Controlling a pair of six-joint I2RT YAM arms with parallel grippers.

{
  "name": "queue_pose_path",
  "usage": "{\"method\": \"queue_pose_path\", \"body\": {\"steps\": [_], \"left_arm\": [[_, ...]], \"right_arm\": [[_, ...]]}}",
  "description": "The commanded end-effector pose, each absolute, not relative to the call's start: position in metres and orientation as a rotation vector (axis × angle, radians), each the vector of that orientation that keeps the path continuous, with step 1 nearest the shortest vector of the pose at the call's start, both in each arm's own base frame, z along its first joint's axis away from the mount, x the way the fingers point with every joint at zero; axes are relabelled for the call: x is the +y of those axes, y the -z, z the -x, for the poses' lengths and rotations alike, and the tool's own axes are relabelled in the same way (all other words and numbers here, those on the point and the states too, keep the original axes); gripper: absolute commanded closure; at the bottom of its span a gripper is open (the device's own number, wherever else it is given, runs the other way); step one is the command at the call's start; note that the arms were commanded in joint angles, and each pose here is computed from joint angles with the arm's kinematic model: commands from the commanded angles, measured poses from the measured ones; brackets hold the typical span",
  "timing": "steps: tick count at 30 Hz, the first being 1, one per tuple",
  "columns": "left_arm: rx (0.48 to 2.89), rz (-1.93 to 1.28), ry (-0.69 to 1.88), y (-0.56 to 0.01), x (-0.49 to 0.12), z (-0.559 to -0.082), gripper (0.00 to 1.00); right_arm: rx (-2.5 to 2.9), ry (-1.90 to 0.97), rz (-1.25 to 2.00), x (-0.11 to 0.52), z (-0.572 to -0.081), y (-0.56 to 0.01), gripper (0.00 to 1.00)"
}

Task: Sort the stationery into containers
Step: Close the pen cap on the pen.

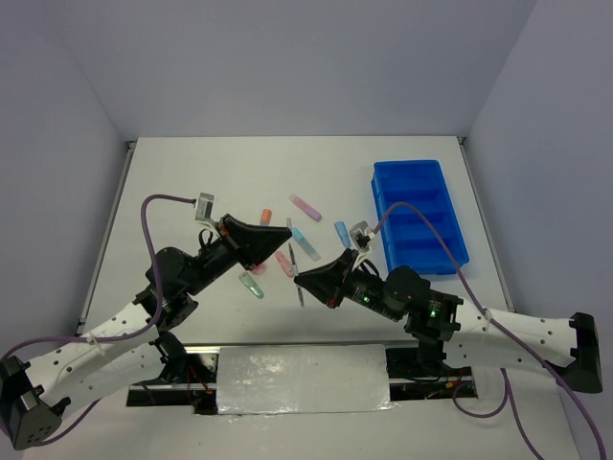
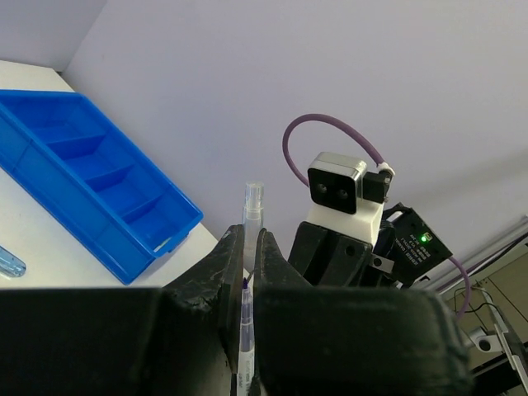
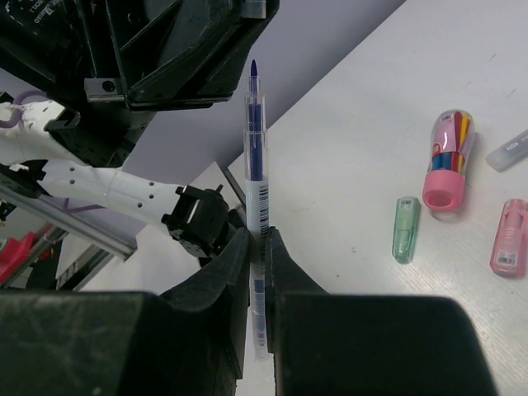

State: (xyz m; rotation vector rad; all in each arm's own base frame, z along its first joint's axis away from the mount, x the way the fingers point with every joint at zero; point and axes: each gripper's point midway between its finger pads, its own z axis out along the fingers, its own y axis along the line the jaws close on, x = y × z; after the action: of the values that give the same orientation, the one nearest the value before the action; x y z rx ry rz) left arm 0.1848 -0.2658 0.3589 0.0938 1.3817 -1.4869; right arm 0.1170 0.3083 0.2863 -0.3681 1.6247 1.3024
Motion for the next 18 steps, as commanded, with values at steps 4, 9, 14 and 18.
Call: {"method": "queue_pose_path", "body": {"steps": [4, 9, 14, 18], "left_arm": [[1.260, -0.121, 1.543, -0.3903, -0.2600, -0.1733, 1.00], [1.273, -0.114, 1.523, -0.3869, -0.2587, -0.1754, 1.00], [1.274, -0.117, 1.519, -0.3874, -0.2583, -0.1752, 1.00], [1.280, -0.122, 1.516, -0.3861, -0.2591, -0.1753, 1.00]], "right_arm": [[1.522, -1.324, 0.312, 0.3059, -0.1218, -0.3271, 1.00], [1.524, -1.319, 0.317, 0.3063, -0.1221, -0.3272, 1.00], [1.520, -1.318, 0.311, 0.3061, -0.1229, -0.3272, 1.00], [1.522, -1.313, 0.313, 0.3069, -0.1236, -0.3282, 1.00]]}}
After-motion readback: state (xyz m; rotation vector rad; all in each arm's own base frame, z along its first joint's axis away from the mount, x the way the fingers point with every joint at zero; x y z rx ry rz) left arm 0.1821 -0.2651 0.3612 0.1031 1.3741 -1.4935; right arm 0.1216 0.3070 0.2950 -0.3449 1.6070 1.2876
